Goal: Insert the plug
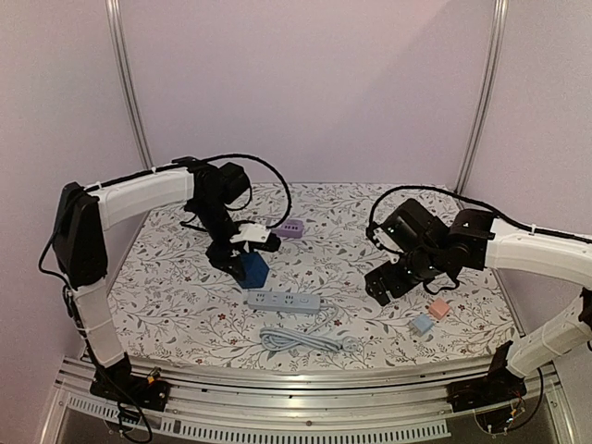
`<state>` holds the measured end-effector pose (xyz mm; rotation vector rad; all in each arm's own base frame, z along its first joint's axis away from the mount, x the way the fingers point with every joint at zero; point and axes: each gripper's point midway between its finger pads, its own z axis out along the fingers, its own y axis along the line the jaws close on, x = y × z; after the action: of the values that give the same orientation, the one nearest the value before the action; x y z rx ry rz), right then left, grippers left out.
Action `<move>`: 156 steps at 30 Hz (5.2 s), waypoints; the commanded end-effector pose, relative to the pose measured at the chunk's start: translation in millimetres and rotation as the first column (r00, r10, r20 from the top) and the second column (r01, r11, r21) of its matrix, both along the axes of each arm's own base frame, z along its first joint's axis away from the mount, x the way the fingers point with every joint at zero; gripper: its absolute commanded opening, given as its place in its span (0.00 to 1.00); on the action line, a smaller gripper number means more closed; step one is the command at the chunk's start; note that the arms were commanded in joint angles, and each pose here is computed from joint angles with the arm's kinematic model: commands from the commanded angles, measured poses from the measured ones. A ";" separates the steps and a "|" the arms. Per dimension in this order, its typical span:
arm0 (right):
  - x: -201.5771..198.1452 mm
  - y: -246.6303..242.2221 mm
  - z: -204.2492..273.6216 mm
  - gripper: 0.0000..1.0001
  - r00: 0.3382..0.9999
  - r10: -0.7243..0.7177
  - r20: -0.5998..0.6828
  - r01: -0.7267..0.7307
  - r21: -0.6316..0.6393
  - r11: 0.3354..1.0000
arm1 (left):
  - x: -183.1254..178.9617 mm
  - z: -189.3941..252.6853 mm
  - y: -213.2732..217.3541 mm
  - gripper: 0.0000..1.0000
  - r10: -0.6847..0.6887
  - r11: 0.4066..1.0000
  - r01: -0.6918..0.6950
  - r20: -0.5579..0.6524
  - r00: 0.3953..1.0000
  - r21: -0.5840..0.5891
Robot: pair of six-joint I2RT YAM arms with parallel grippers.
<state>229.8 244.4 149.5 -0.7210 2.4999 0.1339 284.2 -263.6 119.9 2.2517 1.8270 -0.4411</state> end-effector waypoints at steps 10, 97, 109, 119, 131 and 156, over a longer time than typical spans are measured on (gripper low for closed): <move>-14.0 -15.7 1.2 0.99 0.997 -0.071 0.009 0.071 0.011 0.997 | -7.1 -30.1 -9.6 0.00 0.081 0.993 -0.078 -0.033 0.996 0.085; -40.0 -20.2 -29.3 0.99 0.995 -0.032 -0.092 0.018 -0.144 0.989 | -2.2 -110.7 -30.6 0.00 0.199 0.921 -0.221 0.098 0.975 0.322; -33.7 -15.6 -25.8 0.99 0.997 -0.045 -0.068 0.035 -0.142 0.989 | 7.4 -104.6 -32.3 0.00 0.305 0.905 -0.325 0.115 0.945 0.274; -23.7 -13.7 -21.2 0.99 0.996 -0.076 -0.041 0.068 -0.182 0.981 | 32.2 -90.9 -48.4 0.00 0.375 0.894 -0.401 0.154 0.914 0.200; -18.0 -19.3 -11.9 0.99 0.992 -0.126 -0.001 0.123 -0.181 0.976 | 36.9 -83.5 -51.4 0.09 0.367 0.902 -0.396 0.175 0.913 0.173; -14.8 -24.4 7.2 0.99 0.987 -0.150 0.048 0.155 -0.135 0.979 | 19.0 -33.4 -43.2 0.99 0.318 0.933 -0.339 0.168 0.933 0.120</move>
<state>212.7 220.4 138.9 -0.6243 2.5756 -0.1345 297.6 -305.2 63.7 1.9784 2.2326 -0.0873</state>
